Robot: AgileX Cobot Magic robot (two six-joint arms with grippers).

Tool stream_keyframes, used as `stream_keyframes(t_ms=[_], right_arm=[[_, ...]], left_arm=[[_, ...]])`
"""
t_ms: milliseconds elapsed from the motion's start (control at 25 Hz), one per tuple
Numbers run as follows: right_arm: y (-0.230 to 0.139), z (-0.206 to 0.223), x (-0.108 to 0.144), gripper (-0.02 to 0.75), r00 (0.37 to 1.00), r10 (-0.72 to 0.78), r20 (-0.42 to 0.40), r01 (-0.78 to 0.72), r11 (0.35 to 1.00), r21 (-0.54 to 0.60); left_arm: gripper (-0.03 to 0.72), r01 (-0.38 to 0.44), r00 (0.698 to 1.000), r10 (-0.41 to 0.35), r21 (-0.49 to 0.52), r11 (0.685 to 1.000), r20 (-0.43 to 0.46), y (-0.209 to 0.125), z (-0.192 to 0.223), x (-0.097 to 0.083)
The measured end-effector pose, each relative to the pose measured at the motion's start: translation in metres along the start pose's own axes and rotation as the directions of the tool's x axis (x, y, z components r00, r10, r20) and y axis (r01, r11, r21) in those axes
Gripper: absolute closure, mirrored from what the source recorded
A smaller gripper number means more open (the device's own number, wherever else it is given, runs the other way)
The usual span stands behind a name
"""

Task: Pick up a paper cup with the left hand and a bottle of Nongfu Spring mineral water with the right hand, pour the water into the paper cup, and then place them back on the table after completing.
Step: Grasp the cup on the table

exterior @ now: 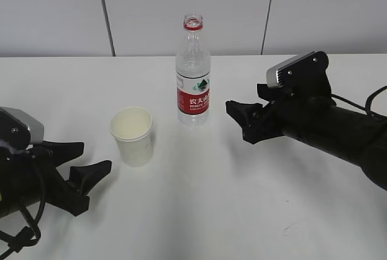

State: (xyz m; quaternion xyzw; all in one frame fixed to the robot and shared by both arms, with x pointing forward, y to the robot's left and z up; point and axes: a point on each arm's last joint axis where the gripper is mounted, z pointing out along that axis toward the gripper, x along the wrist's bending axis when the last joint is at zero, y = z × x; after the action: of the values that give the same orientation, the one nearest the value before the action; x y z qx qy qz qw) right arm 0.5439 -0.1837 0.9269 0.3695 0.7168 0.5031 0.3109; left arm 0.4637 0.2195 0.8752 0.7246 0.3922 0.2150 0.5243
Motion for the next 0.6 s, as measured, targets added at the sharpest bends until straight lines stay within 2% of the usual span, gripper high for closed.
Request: stream_keyframes(t_ms=[120,320,600], right_arm=[[-0.004,0.004,0.000,0.152,1.000,0.009,-0.009,-0.009,1.000,-0.010],[-0.008,0.007,0.001,0.152,1.000,0.017,-0.016,-0.017,1.000,-0.019],[-0.009,0.008,0.002,0.153,1.000,0.020,-0.020,-0.021,0.999,-0.031]], left_arm=[[0.204,-0.011,1.000,0.011,0.003,1.000,0.029,-0.001,0.009,0.002],[0.123,-0.028,0.998,0.028,-0.007,1.000,0.052,0.000,0.023,0.007],[0.106,-0.048,0.996,0.049,-0.017,0.999,0.078,-0.001,0.041,0.014]])
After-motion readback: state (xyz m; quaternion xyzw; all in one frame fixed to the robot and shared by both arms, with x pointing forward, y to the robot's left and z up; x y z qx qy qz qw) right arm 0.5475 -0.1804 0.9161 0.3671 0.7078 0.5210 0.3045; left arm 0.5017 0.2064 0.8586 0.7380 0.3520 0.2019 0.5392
